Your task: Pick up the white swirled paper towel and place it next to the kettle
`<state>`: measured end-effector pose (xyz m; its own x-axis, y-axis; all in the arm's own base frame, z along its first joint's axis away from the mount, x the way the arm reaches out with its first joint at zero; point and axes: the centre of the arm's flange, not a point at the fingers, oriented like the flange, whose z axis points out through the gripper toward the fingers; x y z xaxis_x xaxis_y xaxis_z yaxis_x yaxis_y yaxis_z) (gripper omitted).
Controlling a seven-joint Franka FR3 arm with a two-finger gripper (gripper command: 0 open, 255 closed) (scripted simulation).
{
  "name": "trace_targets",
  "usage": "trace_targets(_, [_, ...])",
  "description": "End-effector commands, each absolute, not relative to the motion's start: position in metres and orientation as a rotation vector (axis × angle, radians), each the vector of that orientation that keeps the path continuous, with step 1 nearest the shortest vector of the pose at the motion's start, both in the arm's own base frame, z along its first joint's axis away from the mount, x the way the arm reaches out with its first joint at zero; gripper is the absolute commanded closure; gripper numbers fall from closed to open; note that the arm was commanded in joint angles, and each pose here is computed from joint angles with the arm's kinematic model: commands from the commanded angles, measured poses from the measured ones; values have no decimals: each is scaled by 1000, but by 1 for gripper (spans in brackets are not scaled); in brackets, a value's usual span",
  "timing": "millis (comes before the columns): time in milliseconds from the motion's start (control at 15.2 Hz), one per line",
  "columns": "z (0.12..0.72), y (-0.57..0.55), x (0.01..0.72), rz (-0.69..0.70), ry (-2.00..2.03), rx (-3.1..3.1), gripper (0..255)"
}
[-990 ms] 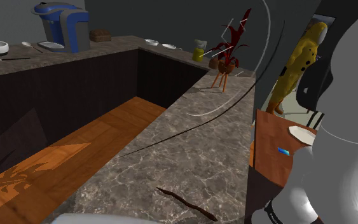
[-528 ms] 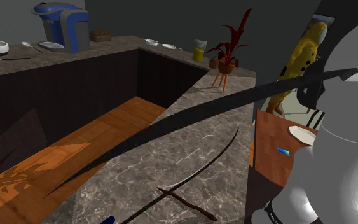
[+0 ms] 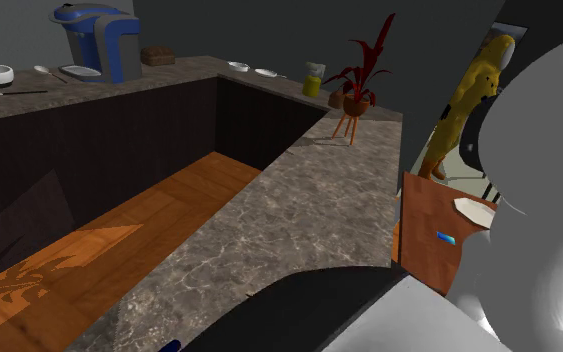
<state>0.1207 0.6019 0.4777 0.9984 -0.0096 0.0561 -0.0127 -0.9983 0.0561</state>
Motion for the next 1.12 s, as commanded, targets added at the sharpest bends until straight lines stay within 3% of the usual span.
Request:
trace_targets(0, [468, 600, 120, 86, -17, 3084, 255])
trace_targets(1056, [411, 600, 120, 86, -17, 3084, 255])
